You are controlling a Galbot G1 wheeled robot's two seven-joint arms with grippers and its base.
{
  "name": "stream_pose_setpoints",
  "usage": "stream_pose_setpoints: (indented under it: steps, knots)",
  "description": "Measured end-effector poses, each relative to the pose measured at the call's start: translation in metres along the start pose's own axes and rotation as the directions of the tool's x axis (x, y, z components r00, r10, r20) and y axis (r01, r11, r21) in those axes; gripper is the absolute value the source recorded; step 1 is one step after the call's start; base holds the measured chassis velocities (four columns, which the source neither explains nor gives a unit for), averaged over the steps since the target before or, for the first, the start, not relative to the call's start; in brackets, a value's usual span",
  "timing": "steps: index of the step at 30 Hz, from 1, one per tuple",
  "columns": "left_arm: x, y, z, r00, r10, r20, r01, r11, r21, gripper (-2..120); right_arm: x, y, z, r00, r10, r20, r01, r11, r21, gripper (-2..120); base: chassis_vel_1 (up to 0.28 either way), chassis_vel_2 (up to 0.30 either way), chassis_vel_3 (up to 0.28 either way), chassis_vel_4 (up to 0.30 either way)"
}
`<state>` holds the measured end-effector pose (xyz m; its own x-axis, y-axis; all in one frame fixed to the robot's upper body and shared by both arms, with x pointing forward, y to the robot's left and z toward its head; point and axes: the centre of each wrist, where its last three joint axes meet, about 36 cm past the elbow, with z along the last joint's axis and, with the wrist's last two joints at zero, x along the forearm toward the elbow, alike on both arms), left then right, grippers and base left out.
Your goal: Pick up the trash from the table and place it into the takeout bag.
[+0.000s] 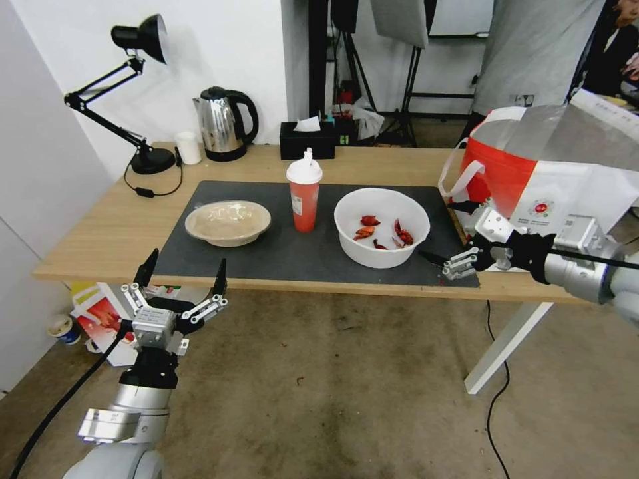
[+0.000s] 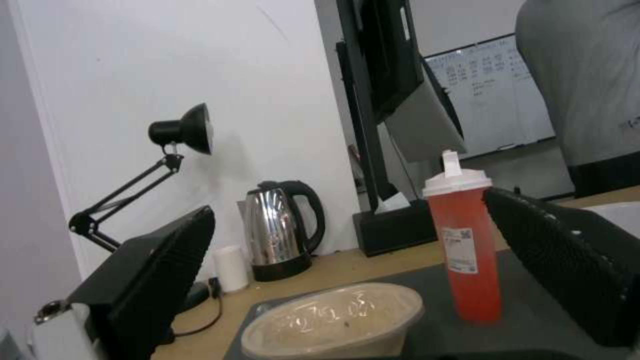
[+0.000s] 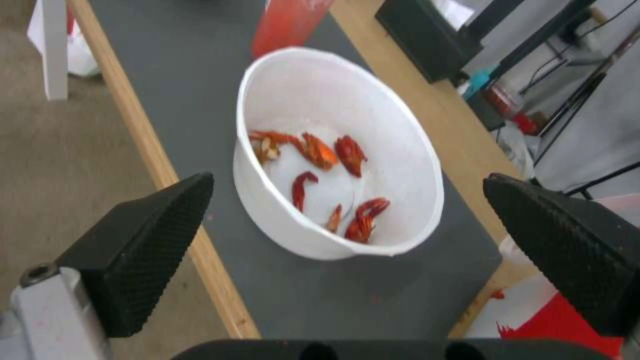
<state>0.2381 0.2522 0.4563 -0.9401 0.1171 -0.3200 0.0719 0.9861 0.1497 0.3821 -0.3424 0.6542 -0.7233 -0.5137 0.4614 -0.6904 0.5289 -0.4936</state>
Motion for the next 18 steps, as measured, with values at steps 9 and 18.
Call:
stream_pose_setpoints:
  steps: [9,18]
  knots:
    - [-0.004,-0.013,0.001,1.0,0.012,0.005,-0.012,1.0,0.017,100,0.0,-0.013,-0.004,1.0,-0.012,-0.008,0.012,1.0,0.018,100,0.0,0.0,0.0,0.0]
    - [-0.003,-0.018,0.002,1.0,0.024,0.005,-0.024,1.0,0.02,100,0.004,-0.026,-0.014,1.0,-0.003,0.005,0.003,0.999,0.032,100,0.0,0.0,0.0,0.0]
